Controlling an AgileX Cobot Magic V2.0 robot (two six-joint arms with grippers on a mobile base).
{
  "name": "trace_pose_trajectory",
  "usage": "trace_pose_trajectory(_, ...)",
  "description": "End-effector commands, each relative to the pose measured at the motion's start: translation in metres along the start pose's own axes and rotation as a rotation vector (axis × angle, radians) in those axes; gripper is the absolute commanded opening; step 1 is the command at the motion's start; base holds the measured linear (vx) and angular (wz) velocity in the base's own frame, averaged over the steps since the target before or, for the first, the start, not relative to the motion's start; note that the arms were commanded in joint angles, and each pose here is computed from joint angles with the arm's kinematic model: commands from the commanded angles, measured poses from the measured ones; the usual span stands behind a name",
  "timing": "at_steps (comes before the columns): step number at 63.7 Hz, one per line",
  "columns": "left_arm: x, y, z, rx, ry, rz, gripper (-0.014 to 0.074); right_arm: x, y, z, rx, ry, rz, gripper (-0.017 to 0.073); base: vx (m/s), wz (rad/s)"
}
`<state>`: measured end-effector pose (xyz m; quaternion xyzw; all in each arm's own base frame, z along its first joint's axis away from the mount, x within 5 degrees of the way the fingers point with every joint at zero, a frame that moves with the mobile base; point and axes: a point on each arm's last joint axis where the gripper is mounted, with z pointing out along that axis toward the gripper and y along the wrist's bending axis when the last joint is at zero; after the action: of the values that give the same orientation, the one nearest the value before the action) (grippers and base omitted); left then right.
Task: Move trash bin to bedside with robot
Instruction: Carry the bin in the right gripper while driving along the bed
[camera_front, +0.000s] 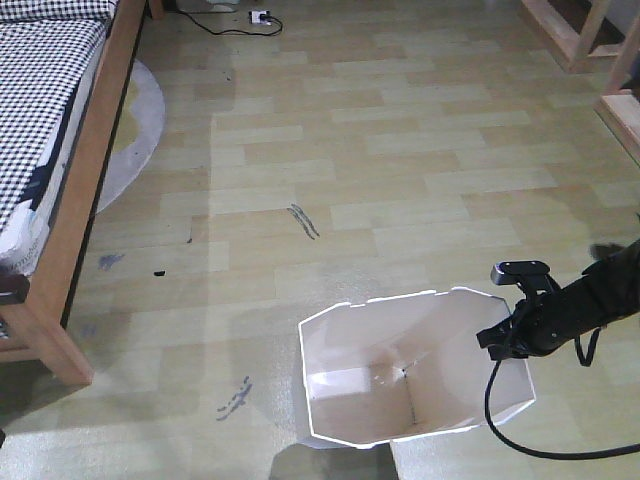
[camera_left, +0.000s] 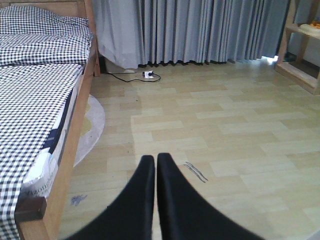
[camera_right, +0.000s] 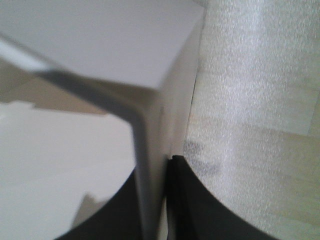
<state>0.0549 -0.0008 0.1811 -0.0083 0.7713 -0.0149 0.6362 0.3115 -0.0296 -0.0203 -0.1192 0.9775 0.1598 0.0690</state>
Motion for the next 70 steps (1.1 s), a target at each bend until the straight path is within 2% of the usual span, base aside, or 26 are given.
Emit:
trace_pose_trajectory(1,-0.0008,-0.0003,0.0005,0.007,-0.065,-0.007,-0.0006,-0.0159,0.015,-0.0242,-0.122,-0.07,0.006,-0.0006,0.29,0.1)
trace_pose_trajectory(70,-0.0008,-0.0003,0.0005,0.007,-0.065,-0.007,-0.0006,-0.0158,0.0151,-0.0242,-0.123,-0.07,0.005,-0.0006,0.28,0.06)
